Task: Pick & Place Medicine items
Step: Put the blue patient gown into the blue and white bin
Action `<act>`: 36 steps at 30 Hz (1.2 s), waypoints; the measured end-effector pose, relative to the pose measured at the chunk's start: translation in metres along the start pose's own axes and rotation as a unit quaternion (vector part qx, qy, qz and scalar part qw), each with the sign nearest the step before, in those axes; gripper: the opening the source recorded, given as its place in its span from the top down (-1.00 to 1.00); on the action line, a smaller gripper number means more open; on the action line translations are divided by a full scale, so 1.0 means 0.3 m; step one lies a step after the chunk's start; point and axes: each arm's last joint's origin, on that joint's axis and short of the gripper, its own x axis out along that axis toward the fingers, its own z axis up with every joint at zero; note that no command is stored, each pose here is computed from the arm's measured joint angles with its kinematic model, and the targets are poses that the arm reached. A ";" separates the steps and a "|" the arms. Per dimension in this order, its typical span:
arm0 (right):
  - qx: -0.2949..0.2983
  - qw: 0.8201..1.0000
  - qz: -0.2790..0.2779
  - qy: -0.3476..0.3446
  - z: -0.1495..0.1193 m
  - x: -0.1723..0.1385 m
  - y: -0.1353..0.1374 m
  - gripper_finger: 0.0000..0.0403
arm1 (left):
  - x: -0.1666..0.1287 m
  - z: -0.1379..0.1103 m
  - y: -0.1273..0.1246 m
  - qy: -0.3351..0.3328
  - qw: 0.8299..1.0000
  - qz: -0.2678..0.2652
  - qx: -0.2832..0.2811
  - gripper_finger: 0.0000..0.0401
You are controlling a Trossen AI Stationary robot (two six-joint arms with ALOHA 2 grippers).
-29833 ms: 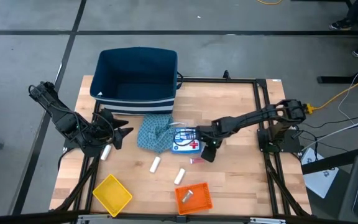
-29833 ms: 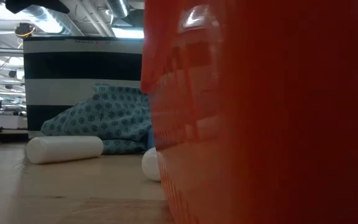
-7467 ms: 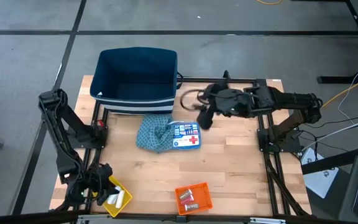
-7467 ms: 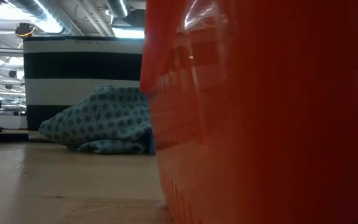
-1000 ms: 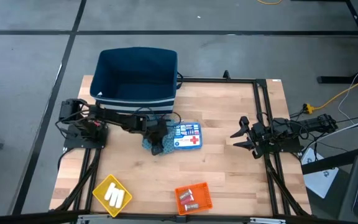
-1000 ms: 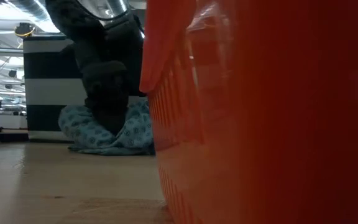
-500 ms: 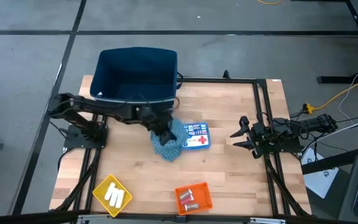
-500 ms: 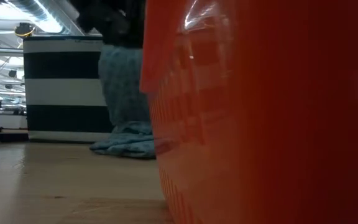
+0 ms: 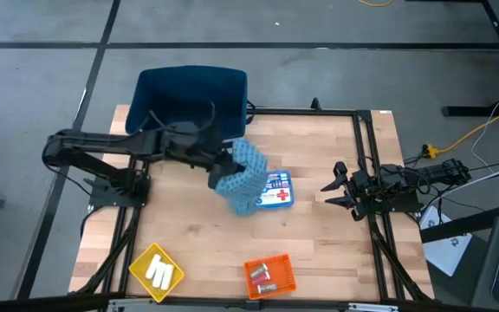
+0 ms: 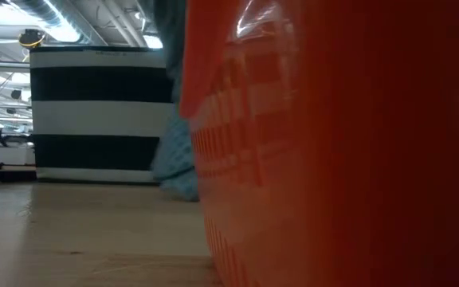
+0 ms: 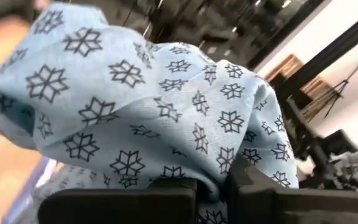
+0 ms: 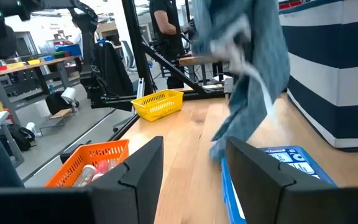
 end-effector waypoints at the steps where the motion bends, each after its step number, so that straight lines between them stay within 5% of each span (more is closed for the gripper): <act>1: 0.000 1.000 0.000 0.000 0.000 0.000 0.000 0.13 | -0.011 0.027 -0.019 -0.013 1.000 -0.006 0.013 0.95; 11: 0.000 1.000 0.000 0.000 0.000 0.000 0.000 0.13 | -0.164 0.267 -0.190 -0.113 0.981 -0.039 0.152 0.94; 18: 0.000 1.000 0.000 0.000 0.000 0.000 0.000 0.13 | -0.341 0.398 -0.283 -0.165 0.949 0.057 0.262 0.94; 27: 0.000 1.000 0.000 0.000 0.000 0.000 0.000 0.13 | -0.585 0.516 -0.386 -0.257 0.884 0.134 0.367 0.95; 31: 0.000 1.000 0.000 0.000 0.000 0.000 0.000 0.13 | -0.662 0.527 -0.394 -0.252 0.868 0.196 0.380 0.95; 36: 0.000 1.000 0.000 0.000 0.000 0.000 0.000 0.13 | -0.711 0.497 -0.364 -0.204 0.870 0.287 0.345 0.95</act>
